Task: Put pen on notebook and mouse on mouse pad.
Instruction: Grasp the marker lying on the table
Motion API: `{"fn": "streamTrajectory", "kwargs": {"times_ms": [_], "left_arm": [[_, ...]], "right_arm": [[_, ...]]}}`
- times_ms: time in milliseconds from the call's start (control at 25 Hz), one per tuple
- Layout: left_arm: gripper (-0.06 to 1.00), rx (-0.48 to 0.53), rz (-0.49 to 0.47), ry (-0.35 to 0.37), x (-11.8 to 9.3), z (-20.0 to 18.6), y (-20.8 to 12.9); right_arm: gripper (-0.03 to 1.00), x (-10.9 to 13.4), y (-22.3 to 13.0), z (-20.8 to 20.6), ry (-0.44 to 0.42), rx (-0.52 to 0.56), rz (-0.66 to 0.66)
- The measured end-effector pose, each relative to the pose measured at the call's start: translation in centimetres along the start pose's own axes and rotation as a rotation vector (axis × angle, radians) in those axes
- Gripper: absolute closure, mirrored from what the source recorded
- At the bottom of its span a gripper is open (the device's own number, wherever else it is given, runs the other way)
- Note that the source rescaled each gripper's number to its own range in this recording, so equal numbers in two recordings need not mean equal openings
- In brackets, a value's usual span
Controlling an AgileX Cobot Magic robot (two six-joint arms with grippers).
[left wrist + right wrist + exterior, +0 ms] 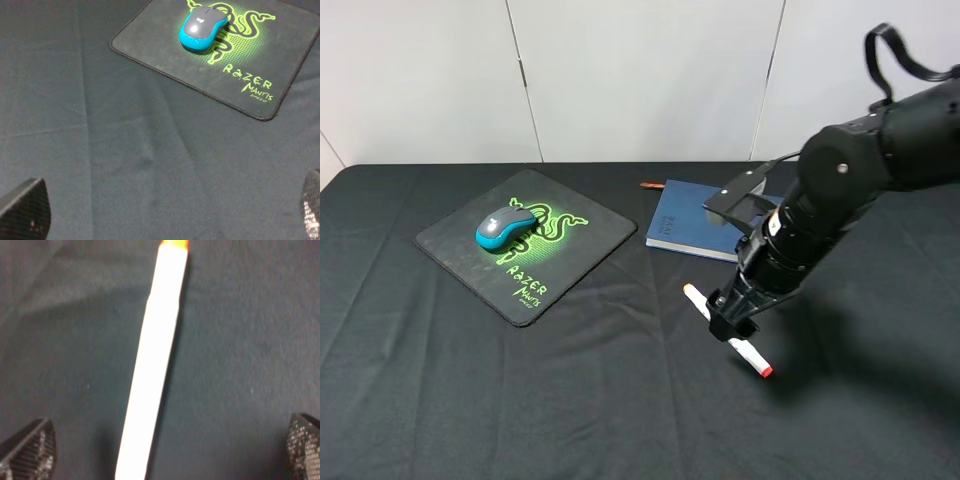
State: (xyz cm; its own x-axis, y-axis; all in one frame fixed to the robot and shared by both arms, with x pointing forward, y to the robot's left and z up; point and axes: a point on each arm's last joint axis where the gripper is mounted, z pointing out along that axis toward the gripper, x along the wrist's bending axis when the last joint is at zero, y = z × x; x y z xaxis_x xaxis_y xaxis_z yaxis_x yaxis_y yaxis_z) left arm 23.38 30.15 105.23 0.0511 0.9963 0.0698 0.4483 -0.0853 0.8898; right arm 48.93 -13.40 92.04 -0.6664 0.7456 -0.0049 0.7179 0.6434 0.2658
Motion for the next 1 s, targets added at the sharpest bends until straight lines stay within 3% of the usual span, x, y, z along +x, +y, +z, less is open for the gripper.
{"fn": "streamTrajectory", "kwargs": {"times_ms": [840,1000], "left_arm": [[-0.06,0.0,0.0,0.0,0.0,0.0,0.0],[-0.06,0.0,0.0,0.0,0.0,0.0,0.0]], "right_arm": [[-0.03,-0.2,0.0,3.5,0.002,0.04,0.008],[0.18,-0.2,0.0,3.6,-0.005,0.039,-0.006]]}}
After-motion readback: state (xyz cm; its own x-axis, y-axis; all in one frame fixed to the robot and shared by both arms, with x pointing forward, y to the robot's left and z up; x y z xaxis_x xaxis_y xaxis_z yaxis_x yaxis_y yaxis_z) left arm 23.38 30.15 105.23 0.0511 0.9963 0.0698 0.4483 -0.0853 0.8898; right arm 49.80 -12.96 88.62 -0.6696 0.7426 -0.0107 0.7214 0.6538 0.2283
